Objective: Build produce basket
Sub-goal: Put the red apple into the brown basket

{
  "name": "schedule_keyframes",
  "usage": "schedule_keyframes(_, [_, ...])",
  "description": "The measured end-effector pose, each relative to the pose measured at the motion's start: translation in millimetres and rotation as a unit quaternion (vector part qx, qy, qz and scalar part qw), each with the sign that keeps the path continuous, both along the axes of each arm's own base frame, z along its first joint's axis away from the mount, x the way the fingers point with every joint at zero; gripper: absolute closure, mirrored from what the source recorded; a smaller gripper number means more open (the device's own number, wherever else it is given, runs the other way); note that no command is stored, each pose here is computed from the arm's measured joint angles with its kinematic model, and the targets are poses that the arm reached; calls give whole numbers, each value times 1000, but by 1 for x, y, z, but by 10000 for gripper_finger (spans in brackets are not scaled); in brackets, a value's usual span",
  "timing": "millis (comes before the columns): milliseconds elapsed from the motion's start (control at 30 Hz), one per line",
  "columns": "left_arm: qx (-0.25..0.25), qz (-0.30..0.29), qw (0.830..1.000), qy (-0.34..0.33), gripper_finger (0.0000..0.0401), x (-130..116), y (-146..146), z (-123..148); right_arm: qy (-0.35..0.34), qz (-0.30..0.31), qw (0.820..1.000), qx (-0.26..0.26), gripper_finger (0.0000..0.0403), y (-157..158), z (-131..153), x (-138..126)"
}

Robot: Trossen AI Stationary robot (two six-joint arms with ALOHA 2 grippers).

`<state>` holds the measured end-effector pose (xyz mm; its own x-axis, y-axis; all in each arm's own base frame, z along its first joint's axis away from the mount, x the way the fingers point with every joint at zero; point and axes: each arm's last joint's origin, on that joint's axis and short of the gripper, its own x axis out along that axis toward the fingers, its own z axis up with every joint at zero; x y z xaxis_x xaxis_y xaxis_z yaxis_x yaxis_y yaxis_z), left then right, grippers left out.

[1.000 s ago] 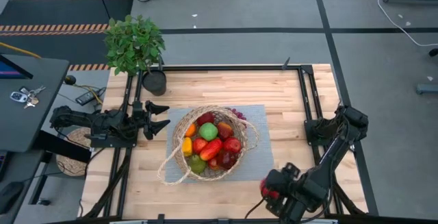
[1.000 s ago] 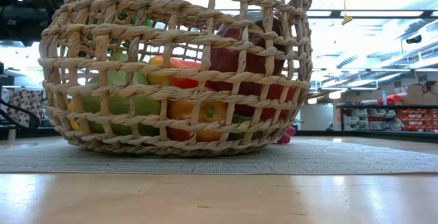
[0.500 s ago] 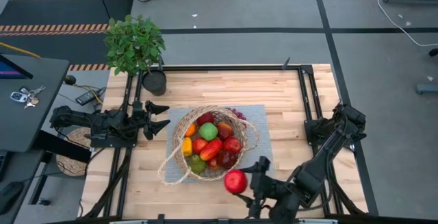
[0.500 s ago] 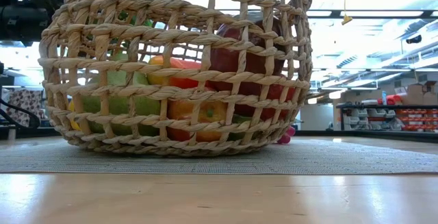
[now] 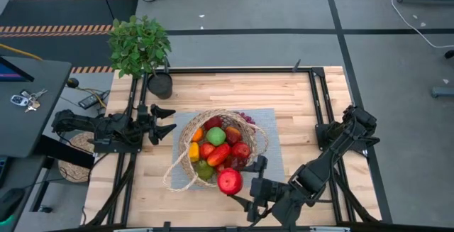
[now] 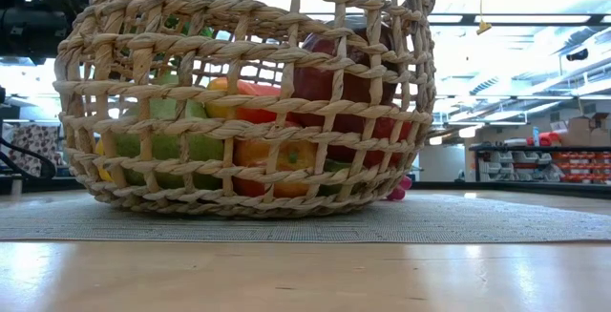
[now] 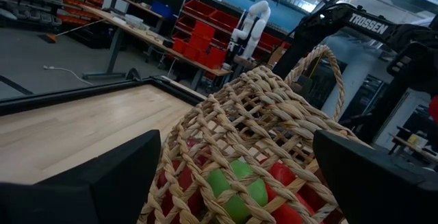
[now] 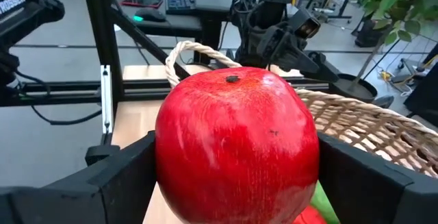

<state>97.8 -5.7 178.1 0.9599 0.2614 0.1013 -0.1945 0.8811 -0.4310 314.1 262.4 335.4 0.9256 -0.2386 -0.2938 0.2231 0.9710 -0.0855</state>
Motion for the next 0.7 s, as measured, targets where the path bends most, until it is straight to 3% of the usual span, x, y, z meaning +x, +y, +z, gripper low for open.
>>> schedule_keyframes(167, [0,0,1000,0,12,0,0,0,9,5,1000,-6,40,-4,-1,4])
schedule_keyframes(367, [0,0,1000,0,12,0,0,0,24,11,998,-63,40,-13,-1,10])
schedule_keyframes(533, [0,0,1000,0,12,0,0,0,58,37,981,-180,40,-23,-1,19])
schedule_keyframes(700, [0,0,1000,0,12,0,0,0,105,82,935,-327,40,-32,-1,25])
